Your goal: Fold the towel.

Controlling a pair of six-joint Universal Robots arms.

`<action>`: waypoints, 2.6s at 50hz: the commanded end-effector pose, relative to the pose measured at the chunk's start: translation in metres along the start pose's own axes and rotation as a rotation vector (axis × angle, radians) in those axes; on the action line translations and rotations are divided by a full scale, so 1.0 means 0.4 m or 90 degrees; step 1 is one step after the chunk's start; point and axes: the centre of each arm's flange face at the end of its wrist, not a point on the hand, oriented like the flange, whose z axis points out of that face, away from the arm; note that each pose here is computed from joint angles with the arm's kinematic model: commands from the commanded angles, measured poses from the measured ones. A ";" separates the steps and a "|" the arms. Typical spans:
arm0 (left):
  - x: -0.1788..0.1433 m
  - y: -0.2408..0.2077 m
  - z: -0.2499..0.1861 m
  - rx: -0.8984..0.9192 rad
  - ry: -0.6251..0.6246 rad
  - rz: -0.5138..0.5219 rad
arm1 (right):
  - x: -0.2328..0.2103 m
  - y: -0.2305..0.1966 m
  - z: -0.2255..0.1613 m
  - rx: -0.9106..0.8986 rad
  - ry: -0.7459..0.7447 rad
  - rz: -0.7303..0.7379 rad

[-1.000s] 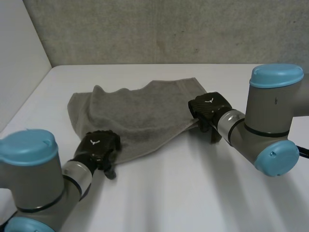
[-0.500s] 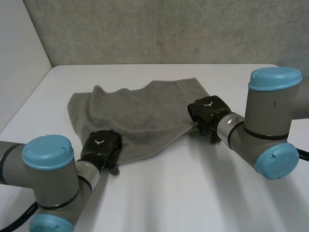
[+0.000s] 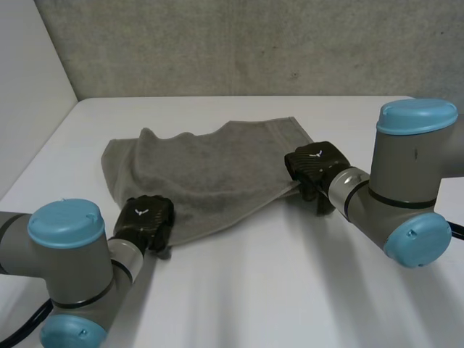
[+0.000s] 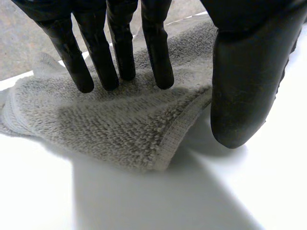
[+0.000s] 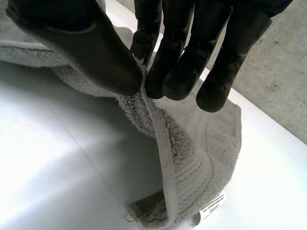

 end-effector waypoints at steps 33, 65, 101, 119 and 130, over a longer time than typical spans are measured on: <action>-0.171 -0.128 0.044 0.109 -0.103 -0.030 | 0.039 -0.062 -0.030 0.043 0.028 0.005; -0.227 -0.523 -0.076 0.352 -0.040 0.044 | 0.164 -0.391 -0.201 0.217 0.076 -0.072; -0.328 -0.753 0.094 0.551 -0.088 0.101 | 0.291 -0.480 -0.019 0.368 0.243 -0.161; -0.259 -0.215 0.220 0.254 0.029 0.153 | 0.139 -0.037 0.123 0.018 0.011 -0.095; -0.231 -0.095 0.201 0.173 0.040 0.201 | 0.086 0.085 0.080 -0.055 -0.019 -0.103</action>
